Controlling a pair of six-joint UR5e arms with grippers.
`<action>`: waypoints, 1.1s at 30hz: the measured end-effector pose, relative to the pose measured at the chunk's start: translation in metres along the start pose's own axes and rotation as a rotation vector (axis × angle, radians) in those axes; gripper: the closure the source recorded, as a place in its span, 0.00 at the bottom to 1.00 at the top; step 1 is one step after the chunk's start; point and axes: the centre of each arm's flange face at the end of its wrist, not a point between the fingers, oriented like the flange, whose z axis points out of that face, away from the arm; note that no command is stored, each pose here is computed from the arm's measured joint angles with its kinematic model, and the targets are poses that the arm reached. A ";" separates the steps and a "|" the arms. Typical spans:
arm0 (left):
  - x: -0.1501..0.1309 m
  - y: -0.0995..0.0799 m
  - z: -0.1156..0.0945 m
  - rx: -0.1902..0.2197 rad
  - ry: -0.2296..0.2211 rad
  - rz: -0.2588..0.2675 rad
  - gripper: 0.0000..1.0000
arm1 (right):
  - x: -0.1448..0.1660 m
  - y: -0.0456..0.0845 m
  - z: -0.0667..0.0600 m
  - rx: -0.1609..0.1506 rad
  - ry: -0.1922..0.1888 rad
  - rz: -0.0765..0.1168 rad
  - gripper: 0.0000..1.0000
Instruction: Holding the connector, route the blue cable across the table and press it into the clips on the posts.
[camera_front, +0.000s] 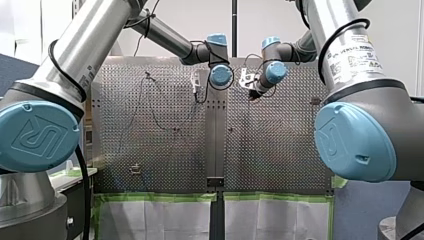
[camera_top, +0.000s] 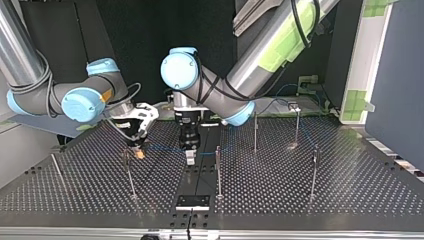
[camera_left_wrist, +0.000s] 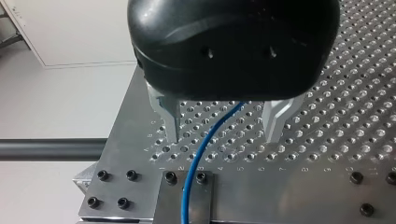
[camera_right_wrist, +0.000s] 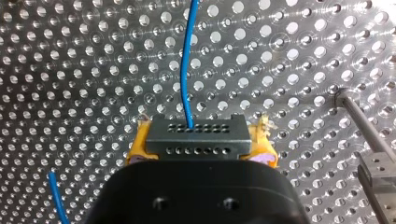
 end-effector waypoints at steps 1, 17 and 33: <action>0.000 0.000 0.000 0.000 0.000 -0.001 0.68 | 0.000 0.000 0.000 0.000 0.000 0.000 1.00; 0.008 -0.003 -0.011 -0.009 0.021 0.009 1.00 | -0.002 0.000 0.000 0.000 -0.008 0.001 1.00; 0.060 0.006 -0.035 0.026 0.044 0.012 1.00 | -0.055 0.010 -0.013 -0.034 -0.114 0.004 1.00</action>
